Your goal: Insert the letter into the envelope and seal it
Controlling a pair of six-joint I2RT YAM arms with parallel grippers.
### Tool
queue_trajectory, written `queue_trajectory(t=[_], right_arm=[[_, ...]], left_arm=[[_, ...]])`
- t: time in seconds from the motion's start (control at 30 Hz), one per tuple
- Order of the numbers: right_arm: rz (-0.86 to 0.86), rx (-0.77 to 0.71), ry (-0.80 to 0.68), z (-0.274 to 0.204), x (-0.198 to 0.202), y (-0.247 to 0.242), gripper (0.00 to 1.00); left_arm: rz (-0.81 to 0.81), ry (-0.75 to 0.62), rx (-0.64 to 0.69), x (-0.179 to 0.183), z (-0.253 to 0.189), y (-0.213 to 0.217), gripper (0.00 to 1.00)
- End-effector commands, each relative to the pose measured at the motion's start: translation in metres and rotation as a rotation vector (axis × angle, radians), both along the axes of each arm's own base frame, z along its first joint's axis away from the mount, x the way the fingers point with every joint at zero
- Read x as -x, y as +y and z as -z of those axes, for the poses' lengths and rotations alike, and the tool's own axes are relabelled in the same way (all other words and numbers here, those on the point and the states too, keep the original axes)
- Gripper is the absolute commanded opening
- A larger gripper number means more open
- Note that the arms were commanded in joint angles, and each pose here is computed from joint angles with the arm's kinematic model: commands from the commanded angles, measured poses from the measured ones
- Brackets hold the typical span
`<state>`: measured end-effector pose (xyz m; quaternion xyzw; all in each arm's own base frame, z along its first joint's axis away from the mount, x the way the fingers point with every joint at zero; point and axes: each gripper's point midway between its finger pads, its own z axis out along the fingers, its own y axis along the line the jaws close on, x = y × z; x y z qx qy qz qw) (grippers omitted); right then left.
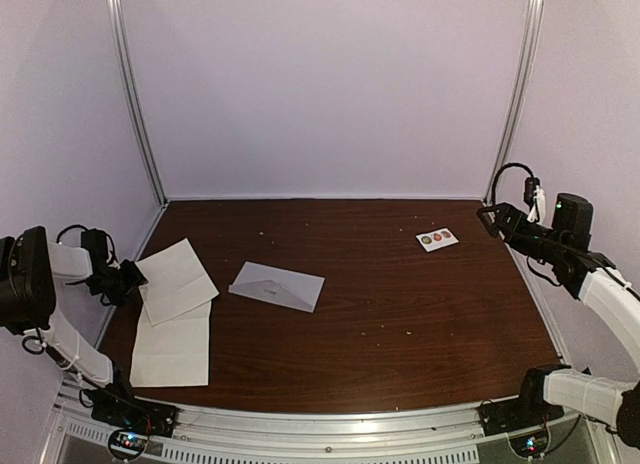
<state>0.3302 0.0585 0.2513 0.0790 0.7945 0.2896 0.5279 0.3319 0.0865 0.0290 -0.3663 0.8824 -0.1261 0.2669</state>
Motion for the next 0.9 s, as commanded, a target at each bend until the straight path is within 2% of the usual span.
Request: queue_trajectory(t=[0.0,0.33,0.5,0.67,0.87], right_arm=[[-0.014,0.018,-0.052,-0.024,0.001,0.001,1.00],[-0.019,0.008,-0.056,-0.030,0.000,0.002,1.00],[-0.019,0.012,-0.057,-0.035,-0.001,0.002,1.00],[-0.015,0.007,-0.062,-0.039,-0.002,0.001,1.00],[-0.020,-0.007,-0.052,-0.036,-0.004,0.003,1.00]], left_arm=[[-0.030,-0.053,-0.115,-0.022,-0.012,0.029,0.61],[0.028,-0.043,-0.092,-0.042,0.007,0.036,0.46],[0.074,-0.054,-0.073,-0.050,0.011,0.032,0.32],[0.106,-0.066,-0.027,-0.052,0.016,0.022,0.31],[0.096,-0.007,0.001,-0.045,0.034,0.020,0.33]])
